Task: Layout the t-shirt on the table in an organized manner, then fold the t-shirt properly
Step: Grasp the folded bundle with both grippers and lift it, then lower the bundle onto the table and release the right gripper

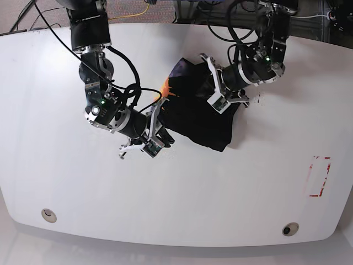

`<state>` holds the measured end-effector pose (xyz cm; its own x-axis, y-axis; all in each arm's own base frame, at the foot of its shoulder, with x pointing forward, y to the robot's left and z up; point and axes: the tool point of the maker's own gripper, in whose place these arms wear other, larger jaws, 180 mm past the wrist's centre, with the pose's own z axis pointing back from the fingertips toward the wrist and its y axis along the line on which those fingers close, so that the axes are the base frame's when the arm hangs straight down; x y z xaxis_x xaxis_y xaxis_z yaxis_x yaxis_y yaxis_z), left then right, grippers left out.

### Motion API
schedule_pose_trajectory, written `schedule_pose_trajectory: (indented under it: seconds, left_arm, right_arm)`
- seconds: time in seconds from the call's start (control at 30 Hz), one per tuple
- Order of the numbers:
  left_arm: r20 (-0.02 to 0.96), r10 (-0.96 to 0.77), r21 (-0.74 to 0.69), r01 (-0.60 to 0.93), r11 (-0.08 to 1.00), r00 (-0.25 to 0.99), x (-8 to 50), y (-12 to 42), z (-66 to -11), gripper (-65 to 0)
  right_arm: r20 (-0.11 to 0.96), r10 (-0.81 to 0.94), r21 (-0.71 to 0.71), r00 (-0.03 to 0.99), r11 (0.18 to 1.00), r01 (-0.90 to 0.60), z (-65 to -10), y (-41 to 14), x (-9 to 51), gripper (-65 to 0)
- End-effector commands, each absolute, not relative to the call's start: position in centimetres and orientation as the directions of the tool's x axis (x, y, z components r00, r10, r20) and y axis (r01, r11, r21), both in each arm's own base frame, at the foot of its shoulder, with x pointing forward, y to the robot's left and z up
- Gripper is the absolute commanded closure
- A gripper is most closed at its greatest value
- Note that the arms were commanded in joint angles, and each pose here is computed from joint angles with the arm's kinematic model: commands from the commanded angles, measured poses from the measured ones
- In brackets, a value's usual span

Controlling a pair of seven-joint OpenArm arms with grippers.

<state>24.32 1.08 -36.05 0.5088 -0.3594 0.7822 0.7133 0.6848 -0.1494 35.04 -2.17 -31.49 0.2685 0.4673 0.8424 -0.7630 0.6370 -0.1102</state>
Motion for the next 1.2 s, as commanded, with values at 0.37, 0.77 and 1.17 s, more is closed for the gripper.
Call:
schedule_pose_trajectory:
  seconds: [0.37, 0.77, 1.17]
  left_arm:
    - [0.709, -0.342, -0.262, 0.681, 0.684, 0.617, 22.2, 0.5, -40.2, 0.0]
    - [0.637, -0.44, -0.189, 0.682, 0.707, 0.633, 23.0, 5.6, -42.7, 0.0]
    - [0.661, -0.476, -0.102, 0.699, 0.708, 0.58, 26.0, 7.5, -41.1, 0.0]
  right_arm:
    - [0.886, 0.248, 0.128, 0.391, 0.68, -0.722, -36.7, -0.9, 36.1, -6.2]
    - [0.861, 0.269, 0.142, 0.432, 0.688, -0.711, -39.1, -3.1, 32.4, -5.9]
    - [0.865, 0.317, 0.098, 0.388, 0.653, -0.751, -37.1, -1.9, 28.4, -5.9]
